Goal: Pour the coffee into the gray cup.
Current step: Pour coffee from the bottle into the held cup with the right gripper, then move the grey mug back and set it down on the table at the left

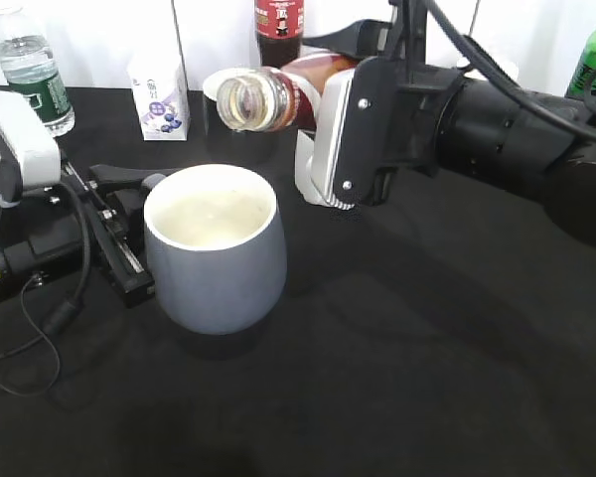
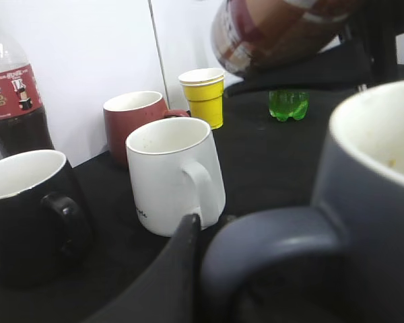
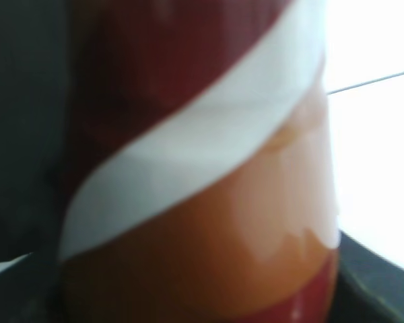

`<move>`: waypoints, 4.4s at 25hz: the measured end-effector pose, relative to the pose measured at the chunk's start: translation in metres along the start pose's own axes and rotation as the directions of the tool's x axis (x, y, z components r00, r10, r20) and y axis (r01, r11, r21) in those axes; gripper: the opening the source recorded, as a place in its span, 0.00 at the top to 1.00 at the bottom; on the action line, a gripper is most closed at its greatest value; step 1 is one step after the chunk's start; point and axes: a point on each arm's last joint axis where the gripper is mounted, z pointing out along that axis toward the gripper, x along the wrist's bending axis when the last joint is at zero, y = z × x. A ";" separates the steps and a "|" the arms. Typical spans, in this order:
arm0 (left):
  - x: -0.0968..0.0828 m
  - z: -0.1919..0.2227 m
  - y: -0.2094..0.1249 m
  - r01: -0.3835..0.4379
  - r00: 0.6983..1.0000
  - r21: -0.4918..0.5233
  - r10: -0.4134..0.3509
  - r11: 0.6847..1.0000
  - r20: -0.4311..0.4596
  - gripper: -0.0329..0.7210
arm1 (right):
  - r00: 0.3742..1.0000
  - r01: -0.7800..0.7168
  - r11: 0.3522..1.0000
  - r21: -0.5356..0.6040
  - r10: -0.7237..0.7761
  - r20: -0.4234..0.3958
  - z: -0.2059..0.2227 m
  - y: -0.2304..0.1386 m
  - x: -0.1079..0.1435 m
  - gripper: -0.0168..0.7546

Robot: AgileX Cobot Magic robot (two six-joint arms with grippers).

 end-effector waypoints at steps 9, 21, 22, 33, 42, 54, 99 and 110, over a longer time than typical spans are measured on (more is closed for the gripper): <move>0.000 0.000 0.000 0.000 1.000 0.000 0.000 1.000 0.000 0.89 | 0.987 0.159 0.987 0.004 -0.159 0.027 0.000 0.000 -0.003 0.29; 0.000 0.000 0.000 0.000 1.000 0.000 0.000 1.000 0.000 0.89 | 0.974 0.218 0.976 0.003 -0.218 0.067 0.000 0.001 -0.006 0.29; 0.000 0.000 0.000 0.000 1.000 0.000 0.000 1.000 0.000 0.89 | 0.973 0.219 0.976 0.003 -0.219 0.071 0.000 0.001 -0.007 0.29; 0.000 0.000 0.000 0.000 1.000 0.001 0.000 1.000 0.000 0.89 | 0.970 0.227 0.974 -0.002 -0.226 0.089 0.000 0.002 -0.008 0.29; 0.000 0.000 0.000 0.000 1.000 0.001 0.000 1.000 0.000 0.89 | 0.961 0.262 0.965 0.001 -0.260 0.094 0.000 0.002 -0.009 0.29; 0.000 0.000 0.000 0.000 1.000 0.001 0.000 1.000 0.000 0.89 | 0.958 0.273 0.962 0.002 -0.272 0.095 0.000 0.002 -0.009 0.29; 0.008 0.000 -0.001 0.047 0.995 -0.007 -0.048 0.999 -0.086 0.89 | 0.998 -0.030 1.000 0.000 0.030 0.063 0.000 0.000 -0.006 0.29; 0.056 -0.019 -0.006 0.076 0.851 -0.014 -0.072 0.997 -0.521 0.89 | 0.569 -0.820 0.571 -0.048 0.821 0.038 0.000 0.000 -0.006 0.29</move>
